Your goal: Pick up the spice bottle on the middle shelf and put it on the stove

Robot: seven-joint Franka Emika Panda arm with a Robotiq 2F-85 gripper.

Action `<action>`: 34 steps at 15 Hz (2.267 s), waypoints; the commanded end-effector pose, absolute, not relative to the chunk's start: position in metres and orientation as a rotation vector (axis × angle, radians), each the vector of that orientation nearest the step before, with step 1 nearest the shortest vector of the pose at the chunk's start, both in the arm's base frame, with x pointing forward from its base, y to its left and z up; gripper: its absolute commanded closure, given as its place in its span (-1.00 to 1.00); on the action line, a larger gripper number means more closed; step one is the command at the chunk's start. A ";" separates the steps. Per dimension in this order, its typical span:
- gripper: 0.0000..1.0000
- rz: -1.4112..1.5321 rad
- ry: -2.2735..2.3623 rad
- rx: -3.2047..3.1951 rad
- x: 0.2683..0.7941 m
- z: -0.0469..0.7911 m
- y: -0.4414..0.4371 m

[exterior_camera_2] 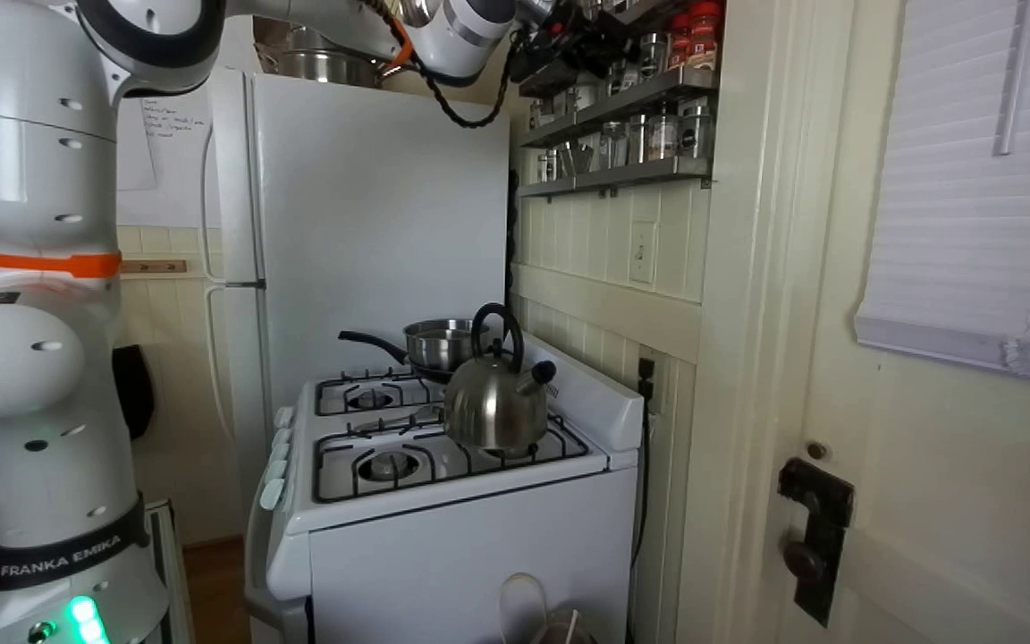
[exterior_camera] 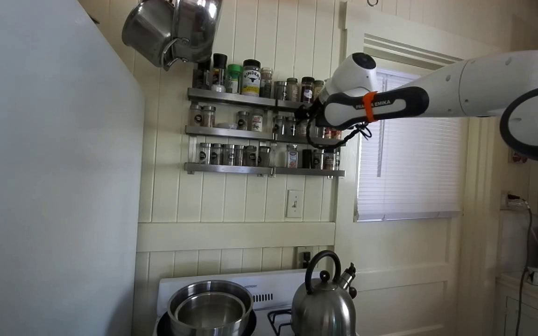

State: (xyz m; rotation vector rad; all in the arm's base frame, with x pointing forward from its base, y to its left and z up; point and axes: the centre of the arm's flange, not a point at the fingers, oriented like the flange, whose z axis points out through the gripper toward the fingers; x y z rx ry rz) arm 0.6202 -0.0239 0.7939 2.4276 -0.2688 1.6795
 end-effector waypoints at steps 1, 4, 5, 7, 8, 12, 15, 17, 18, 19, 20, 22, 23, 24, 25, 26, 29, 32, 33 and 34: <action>-1.00 1.728 -0.300 2.396 0.633 0.793 -0.020; -1.00 1.736 -0.297 2.406 0.636 0.791 -0.018; -1.00 1.740 -0.292 2.407 0.637 0.790 -0.017; -1.00 1.745 -0.290 2.405 0.640 0.788 -0.016; -1.00 1.751 -0.294 2.398 0.642 0.787 -0.017; -0.61 1.738 -0.315 2.396 0.647 0.784 -0.018; -0.45 1.731 -0.324 2.396 0.648 0.782 -0.018; -0.48 1.730 -0.324 2.398 0.648 0.782 -0.017; -0.48 1.730 -0.324 2.399 0.648 0.782 -0.017; -0.44 1.729 -0.323 2.398 0.647 0.782 -0.017; -0.46 1.729 -0.323 2.399 0.647 0.782 -0.017; 0.02 1.728 -0.326 2.400 0.646 0.782 -0.018; 0.05 1.729 -0.328 2.403 0.646 0.781 -0.018; -0.02 1.728 -0.329 2.403 0.645 0.781 -0.019; 0.07 1.727 -0.333 2.406 0.645 0.781 -0.020; 0.14 1.725 -0.334 2.406 0.644 0.781 -0.021; 0.10 1.724 -0.334 2.408 0.644 0.780 -0.021; 0.00 1.725 -0.324 2.404 0.644 0.780 -0.022; -0.18 1.734 -0.321 2.394 0.644 0.779 -0.022; -0.39 1.745 -0.322 2.381 0.645 0.778 -0.023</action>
